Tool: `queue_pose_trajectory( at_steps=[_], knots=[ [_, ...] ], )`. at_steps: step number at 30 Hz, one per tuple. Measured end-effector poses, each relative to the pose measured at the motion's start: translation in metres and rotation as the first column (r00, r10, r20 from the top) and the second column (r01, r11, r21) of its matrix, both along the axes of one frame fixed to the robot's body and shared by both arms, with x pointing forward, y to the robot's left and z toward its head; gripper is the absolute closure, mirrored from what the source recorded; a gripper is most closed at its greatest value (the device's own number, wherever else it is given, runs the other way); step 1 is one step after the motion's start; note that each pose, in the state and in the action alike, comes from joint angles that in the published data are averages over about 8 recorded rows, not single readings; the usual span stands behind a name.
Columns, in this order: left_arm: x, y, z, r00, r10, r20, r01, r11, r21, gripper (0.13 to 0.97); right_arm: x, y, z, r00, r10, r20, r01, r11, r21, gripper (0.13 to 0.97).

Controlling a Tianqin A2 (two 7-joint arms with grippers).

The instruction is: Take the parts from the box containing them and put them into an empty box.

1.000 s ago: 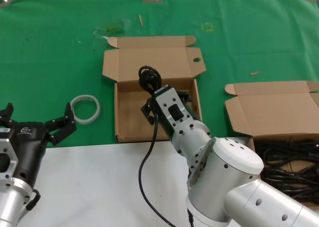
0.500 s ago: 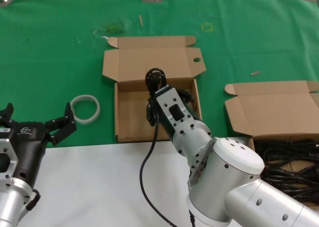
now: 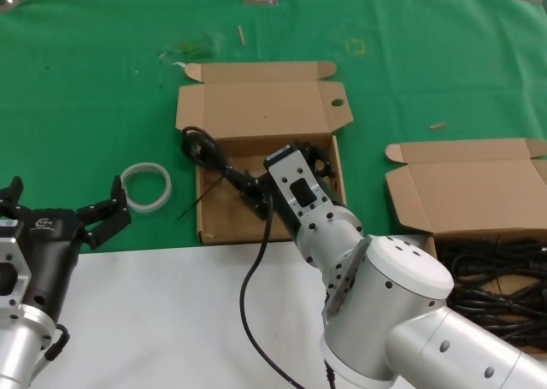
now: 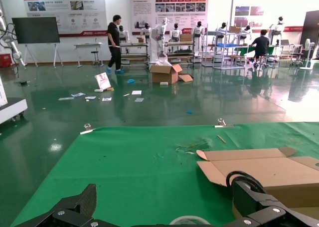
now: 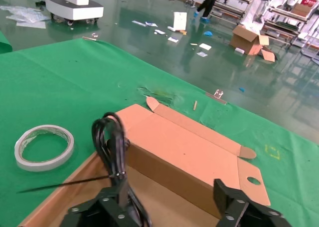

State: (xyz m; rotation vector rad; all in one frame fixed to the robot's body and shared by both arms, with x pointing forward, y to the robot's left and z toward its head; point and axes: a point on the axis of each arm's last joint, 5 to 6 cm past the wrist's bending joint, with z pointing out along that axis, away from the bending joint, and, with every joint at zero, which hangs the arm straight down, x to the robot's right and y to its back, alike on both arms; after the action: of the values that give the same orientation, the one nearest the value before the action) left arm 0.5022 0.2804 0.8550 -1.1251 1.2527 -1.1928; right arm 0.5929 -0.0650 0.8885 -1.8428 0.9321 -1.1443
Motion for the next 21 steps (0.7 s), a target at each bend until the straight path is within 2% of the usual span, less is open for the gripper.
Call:
queue_pose_trajectory(
  at_steps=[1,9,10,18,21],
  knots=[
    [0.0000,0.0000,0.0000,1.0000,0.000,0.000,0.000,1.000,0.000,0.132,0.0000,0.0000,0.0000,1.000,0.000,0.000,0.000,1.000,0.000,0.626],
    [0.0000,0.0000,0.0000,1.0000,0.000,0.000,0.000,1.000,0.000,0.132,0.0000,0.0000,0.0000,1.000,0.000,0.000,0.000,1.000,0.000,0.412],
    [0.0000,0.0000,0.0000,1.0000,0.000,0.000,0.000,1.000,0.000,0.132,0.0000,0.0000,0.0000,1.000,0.000,0.000,0.000,1.000,0.000,0.412],
    [0.0000,0.0000,0.0000,1.0000,0.000,0.000,0.000,1.000,0.000,0.132,-0.0002,-0.0009,0.0000,1.000,-0.003,0.004,0.003,1.000,0.009,0.252],
    [0.0000,0.0000,0.0000,1.0000,0.000,0.000,0.000,1.000,0.000,0.132,-0.0006,-0.0030,0.0000,1.000,-0.009,0.012,0.009,1.000,0.028,0.228]
  ],
)
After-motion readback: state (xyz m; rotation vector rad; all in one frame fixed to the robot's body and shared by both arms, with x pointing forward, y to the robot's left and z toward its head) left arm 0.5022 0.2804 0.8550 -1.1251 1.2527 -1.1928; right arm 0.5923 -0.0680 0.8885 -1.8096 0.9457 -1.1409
